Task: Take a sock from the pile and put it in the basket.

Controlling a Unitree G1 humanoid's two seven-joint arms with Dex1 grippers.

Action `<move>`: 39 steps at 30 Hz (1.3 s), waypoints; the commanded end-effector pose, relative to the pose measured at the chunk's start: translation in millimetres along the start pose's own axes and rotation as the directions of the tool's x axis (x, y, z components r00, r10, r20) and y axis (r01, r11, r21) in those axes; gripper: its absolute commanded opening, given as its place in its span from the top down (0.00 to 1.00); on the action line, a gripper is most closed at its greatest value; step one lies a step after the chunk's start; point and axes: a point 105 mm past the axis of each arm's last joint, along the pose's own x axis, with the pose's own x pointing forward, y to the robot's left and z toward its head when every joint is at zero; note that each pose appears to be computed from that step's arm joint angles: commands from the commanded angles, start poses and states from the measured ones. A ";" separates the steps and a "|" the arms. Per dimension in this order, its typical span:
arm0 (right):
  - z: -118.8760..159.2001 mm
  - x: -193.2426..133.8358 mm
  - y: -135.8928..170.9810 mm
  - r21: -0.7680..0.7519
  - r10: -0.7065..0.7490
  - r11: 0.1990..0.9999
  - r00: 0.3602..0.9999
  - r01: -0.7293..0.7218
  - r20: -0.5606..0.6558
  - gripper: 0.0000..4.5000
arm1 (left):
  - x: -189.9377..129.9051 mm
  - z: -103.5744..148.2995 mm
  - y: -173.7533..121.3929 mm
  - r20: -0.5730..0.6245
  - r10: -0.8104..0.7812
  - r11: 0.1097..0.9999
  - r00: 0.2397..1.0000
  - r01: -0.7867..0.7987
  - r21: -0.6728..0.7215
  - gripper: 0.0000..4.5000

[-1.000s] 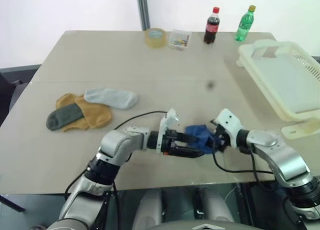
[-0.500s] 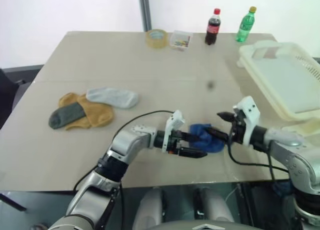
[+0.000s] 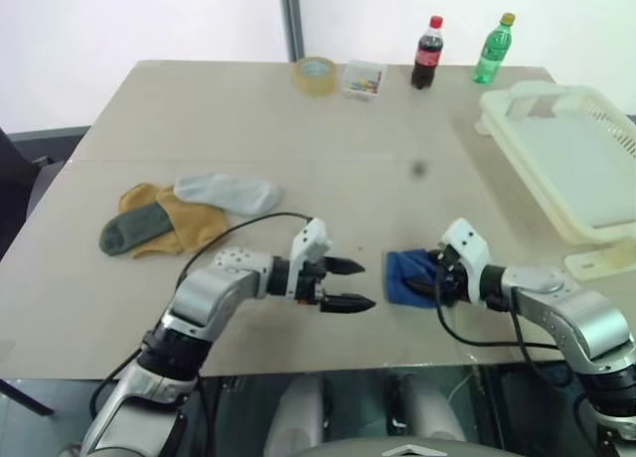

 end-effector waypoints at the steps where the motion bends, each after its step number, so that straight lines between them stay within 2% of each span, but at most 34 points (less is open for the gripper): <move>1: -28.7 6.7 0.2 0.025 0.016 1.000 0.994 -0.013 -0.112 0.59 | 0.2 26.0 -10.2 0.094 -0.030 0.993 0.995 0.019 0.113 0.05; 2: -25.6 6.6 -1.4 0.026 0.013 1.000 0.995 -0.011 -0.100 0.73 | 1.9 31.3 -11.1 0.125 -0.030 0.992 0.992 0.015 0.123 0.05; 3: -21.0 5.3 -4.7 0.032 0.004 0.999 0.997 -0.001 -0.077 0.76 | 4.0 35.3 -12.0 0.147 -0.030 0.991 0.989 0.010 0.137 0.05; 4: -18.1 4.3 -7.1 0.037 -0.003 0.999 0.998 0.006 -0.062 0.87 | 5.4 37.3 -12.6 0.158 -0.029 0.989 0.987 0.005 0.148 0.05; 6: 3.1 -0.1 -18.4 0.113 -0.045 0.993 0.997 0.038 0.061 0.98 | 9.7 43.3 -11.9 0.196 -0.009 0.985 0.981 -0.025 0.171 0.05; 9: 50.0 -22.1 -54.4 0.243 -0.197 0.962 0.936 0.126 0.293 1.00 | 16.9 55.5 -9.0 0.264 0.028 0.975 0.964 -0.084 0.204 0.05; 13: 108.9 -78.2 -125.3 0.398 -0.478 0.865 0.741 0.304 0.472 1.00 | 28.3 75.0 -0.8 0.362 0.098 0.953 0.927 -0.192 0.234 0.05; 16: 132.6 -124.3 -187.4 0.529 -0.706 0.703 0.552 0.475 0.443 1.00 | 34.1 91.9 0.5 0.432 0.112 0.942 0.895 -0.234 0.240 0.05; 19: 137.3 -155.8 -236.4 0.617 -0.852 0.523 0.391 0.588 0.349 1.00 | 39.3 102.0 1.7 0.474 0.121 0.935 0.872 -0.260 0.241 0.05; 21: 132.3 -159.9 -252.3 0.651 -0.890 0.453 0.348 0.609 0.295 1.00 | 42.6 103.9 1.3 0.479 0.117 0.932 0.870 -0.263 0.250 0.05; 24: 113.1 -151.4 -265.9 0.671 -0.923 0.374 0.330 0.641 0.199 1.00 | 46.3 111.8 4.7 0.516 0.135 0.924 0.846 -0.296 0.243 0.05; 26: 100.5 -145.3 -268.7 0.657 -0.930 0.350 0.334 0.667 0.157 0.77 | 48.4 116.5 5.7 0.535 0.141 0.921 0.833 -0.309 0.237 0.05; 29: 88.6 -143.4 -270.5 0.655 -0.936 0.328 0.331 0.681 0.124 0.47 | 51.2 119.6 5.8 0.550 0.145 0.919 0.822 -0.318 0.233 0.05; 32: 80.1 -143.0 -271.0 0.659 -0.937 0.314 0.334 0.684 0.101 0.25 | 51.7 120.7 6.8 0.558 0.148 0.918 0.817 -0.323 0.228 0.05; 34: 79.8 -147.6 -271.9 0.644 -0.942 0.311 0.318 0.699 0.110 0.01 | 51.0 120.3 8.0 0.558 0.151 0.918 0.816 -0.325 0.228 0.05; 36: 87.6 -155.3 -271.9 0.621 -0.938 0.340 0.303 0.706 0.169 0.01 | 49.5 118.0 10.2 0.551 0.161 0.918 0.819 -0.329 0.221 0.05; 39: 119.5 -164.7 -259.4 0.525 -0.865 0.495 0.333 0.692 0.377 0.01 | 42.8 109.2 14.4 0.531 0.193 0.920 0.825 -0.340 0.194 0.05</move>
